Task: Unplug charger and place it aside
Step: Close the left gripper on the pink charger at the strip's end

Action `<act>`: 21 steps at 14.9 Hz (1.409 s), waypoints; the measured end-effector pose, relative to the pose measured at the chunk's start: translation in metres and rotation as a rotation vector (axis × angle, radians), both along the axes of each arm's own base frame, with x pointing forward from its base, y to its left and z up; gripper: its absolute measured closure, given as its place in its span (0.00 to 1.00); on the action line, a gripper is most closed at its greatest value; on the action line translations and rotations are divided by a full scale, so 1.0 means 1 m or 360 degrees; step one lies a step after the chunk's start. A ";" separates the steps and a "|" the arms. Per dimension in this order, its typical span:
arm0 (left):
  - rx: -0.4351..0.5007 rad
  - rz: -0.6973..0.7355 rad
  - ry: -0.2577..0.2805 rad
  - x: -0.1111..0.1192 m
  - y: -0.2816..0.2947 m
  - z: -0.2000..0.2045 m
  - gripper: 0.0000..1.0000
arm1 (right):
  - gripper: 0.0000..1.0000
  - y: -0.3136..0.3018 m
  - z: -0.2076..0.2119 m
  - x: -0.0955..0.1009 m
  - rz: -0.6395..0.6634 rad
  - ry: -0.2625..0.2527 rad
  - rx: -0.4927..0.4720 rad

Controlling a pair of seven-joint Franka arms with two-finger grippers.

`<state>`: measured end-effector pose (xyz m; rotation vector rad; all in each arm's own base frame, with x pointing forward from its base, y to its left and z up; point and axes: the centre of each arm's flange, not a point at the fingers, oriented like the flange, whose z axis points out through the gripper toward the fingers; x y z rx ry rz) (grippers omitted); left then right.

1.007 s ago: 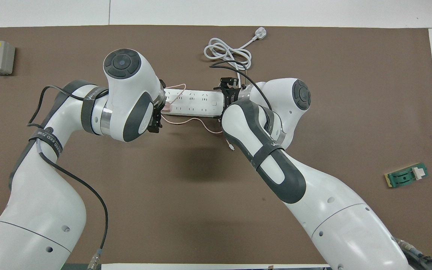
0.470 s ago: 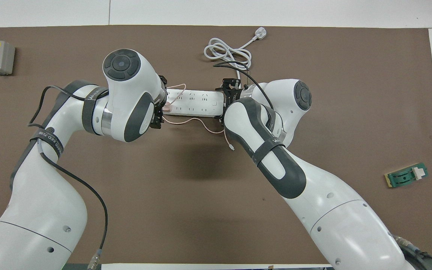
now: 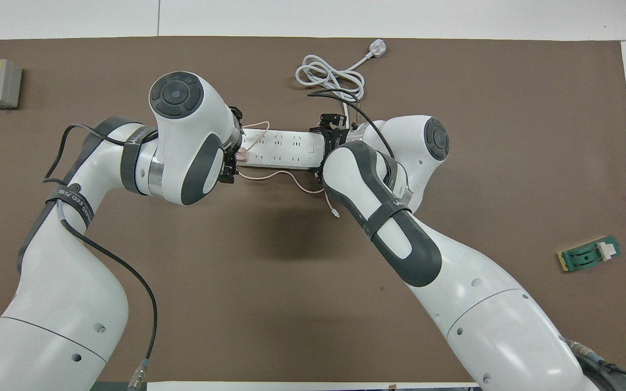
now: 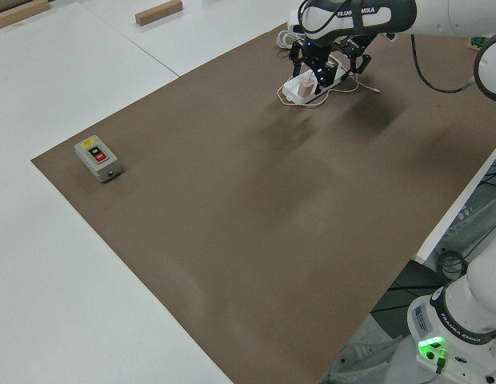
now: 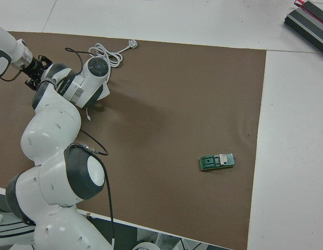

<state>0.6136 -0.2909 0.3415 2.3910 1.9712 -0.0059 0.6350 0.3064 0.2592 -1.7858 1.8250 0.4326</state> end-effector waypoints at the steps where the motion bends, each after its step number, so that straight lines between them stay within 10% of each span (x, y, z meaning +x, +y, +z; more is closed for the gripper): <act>1: 0.0000 0.0000 -0.0001 0.000 0.000 0.000 0.03 | 0.00 0.001 0.000 0.000 0.0001 -0.0001 0.0001; 11: 0.0008 0.0001 0.0013 -0.001 0.001 -0.006 0.06 | 0.07 0.000 0.000 0.000 -0.0002 0.0001 0.0014; 15: 0.0045 -0.0024 -0.0002 0.000 0.002 -0.007 0.22 | 0.07 -0.001 -0.001 -0.001 0.0005 -0.0005 0.0032; 19: 0.0074 -0.0060 -0.0018 -0.001 -0.001 -0.007 0.69 | 0.07 -0.001 -0.001 -0.001 0.0004 -0.0005 0.0032; 21: 0.0078 -0.0064 -0.0020 -0.002 -0.001 -0.007 0.69 | 0.07 -0.001 -0.001 -0.001 0.0004 -0.0005 0.0032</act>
